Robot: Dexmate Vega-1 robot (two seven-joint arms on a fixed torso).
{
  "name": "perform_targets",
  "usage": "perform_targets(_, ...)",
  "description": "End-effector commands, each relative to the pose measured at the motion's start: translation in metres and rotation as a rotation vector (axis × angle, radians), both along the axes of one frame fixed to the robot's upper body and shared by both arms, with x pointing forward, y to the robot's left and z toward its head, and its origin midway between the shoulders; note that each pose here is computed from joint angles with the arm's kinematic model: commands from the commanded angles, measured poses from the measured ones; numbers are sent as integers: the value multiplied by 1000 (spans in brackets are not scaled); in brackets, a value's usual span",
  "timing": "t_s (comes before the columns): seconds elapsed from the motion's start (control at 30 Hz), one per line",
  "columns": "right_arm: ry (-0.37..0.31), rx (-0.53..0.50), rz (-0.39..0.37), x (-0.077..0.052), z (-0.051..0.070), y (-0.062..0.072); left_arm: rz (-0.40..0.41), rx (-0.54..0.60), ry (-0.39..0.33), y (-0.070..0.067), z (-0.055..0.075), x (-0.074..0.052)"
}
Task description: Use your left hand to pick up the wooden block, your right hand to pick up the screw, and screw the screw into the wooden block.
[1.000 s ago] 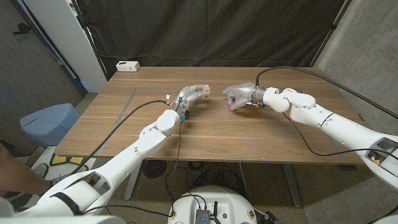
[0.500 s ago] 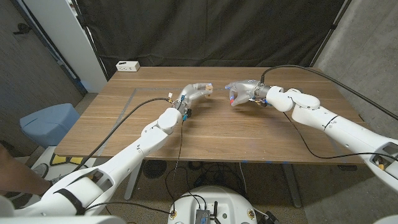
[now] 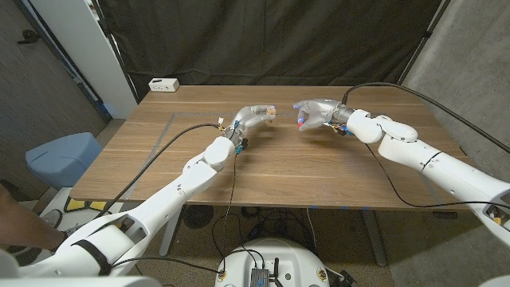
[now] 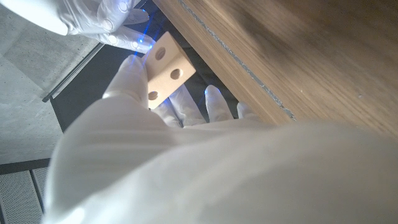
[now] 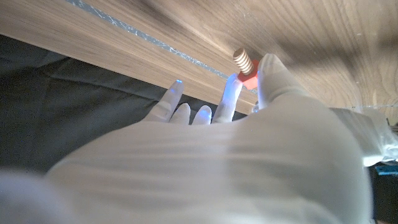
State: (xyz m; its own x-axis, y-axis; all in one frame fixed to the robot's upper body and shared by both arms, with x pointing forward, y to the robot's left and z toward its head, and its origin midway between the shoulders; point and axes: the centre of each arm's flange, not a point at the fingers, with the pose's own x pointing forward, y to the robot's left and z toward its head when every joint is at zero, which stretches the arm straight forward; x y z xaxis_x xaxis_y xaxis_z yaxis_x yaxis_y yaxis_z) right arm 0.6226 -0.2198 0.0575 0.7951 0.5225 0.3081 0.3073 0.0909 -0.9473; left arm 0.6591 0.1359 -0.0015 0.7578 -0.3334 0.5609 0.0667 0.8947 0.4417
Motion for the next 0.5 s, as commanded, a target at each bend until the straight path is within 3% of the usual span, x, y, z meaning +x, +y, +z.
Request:
perform_targets(0.03, -4, 126, 5, -11, 8, -16, -7, -12, -26, -5, 4, -2)
perform_targets(0.5, -2, 299, 30, -22, 12, -28, -26, -32, -36, -12, 1, -6)
